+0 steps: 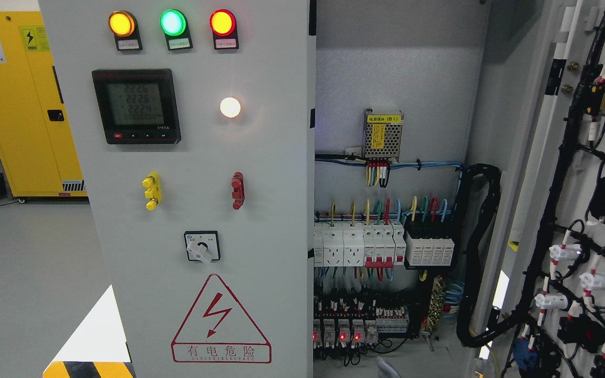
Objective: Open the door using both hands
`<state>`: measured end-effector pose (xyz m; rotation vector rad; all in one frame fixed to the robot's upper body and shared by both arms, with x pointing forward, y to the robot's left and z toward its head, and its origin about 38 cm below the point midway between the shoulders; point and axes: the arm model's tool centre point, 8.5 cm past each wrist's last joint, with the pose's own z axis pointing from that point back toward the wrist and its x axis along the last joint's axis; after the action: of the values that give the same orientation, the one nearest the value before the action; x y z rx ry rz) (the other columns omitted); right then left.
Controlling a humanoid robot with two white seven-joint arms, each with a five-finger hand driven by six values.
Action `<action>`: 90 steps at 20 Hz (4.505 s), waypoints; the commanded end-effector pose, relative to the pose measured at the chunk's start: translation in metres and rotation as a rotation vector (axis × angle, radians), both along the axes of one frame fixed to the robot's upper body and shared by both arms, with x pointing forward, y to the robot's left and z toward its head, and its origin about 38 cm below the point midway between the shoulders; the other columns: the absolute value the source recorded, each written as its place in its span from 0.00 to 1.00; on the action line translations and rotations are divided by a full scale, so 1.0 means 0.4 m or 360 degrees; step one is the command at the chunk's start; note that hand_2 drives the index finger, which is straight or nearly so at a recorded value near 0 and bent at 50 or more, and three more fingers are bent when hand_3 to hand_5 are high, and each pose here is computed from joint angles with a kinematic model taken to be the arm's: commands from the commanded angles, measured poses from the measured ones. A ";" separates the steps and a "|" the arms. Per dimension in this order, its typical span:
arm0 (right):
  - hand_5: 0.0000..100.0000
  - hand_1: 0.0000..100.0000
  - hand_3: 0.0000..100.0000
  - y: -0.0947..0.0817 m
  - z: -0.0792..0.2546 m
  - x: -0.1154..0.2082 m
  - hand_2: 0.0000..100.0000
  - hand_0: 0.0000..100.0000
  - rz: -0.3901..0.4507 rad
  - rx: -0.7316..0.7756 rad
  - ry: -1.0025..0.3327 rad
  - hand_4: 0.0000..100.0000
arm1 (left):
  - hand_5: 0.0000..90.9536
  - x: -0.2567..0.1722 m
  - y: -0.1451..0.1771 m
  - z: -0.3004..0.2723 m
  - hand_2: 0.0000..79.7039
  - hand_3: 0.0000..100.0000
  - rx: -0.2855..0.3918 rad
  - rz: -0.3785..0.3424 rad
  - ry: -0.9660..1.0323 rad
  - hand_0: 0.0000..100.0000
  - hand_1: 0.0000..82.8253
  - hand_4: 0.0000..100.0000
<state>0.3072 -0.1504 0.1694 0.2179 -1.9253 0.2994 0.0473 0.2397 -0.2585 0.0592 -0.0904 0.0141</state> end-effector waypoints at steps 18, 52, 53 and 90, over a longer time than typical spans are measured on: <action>0.00 0.07 0.00 0.055 0.277 0.336 0.00 0.21 -0.0064 0.0074 -0.0103 0.00 | 0.00 0.001 -0.047 -0.001 0.00 0.02 -0.0047 -0.0002 0.0002 0.00 0.00 0.00; 0.00 0.07 0.00 0.087 0.362 0.476 0.00 0.21 0.0203 0.0068 0.0001 0.00 | 0.00 0.001 -0.054 -0.001 0.00 0.02 -0.0060 0.0066 0.0001 0.00 0.00 0.00; 0.00 0.07 0.00 0.088 0.361 0.476 0.00 0.21 0.0207 0.0066 0.0003 0.00 | 0.00 0.001 -0.054 -0.001 0.00 0.02 -0.0060 0.0068 0.0001 0.00 0.00 0.00; 0.00 0.07 0.00 0.086 0.388 0.508 0.00 0.21 0.0576 0.0287 0.0161 0.00 | 0.00 0.015 -0.059 -0.002 0.00 0.02 -0.0072 0.0067 -0.0024 0.00 0.00 0.00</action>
<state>0.5069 -0.1120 0.3268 0.6408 -1.8301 0.3816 0.0531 0.2160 -0.2593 0.0163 -0.1033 0.0585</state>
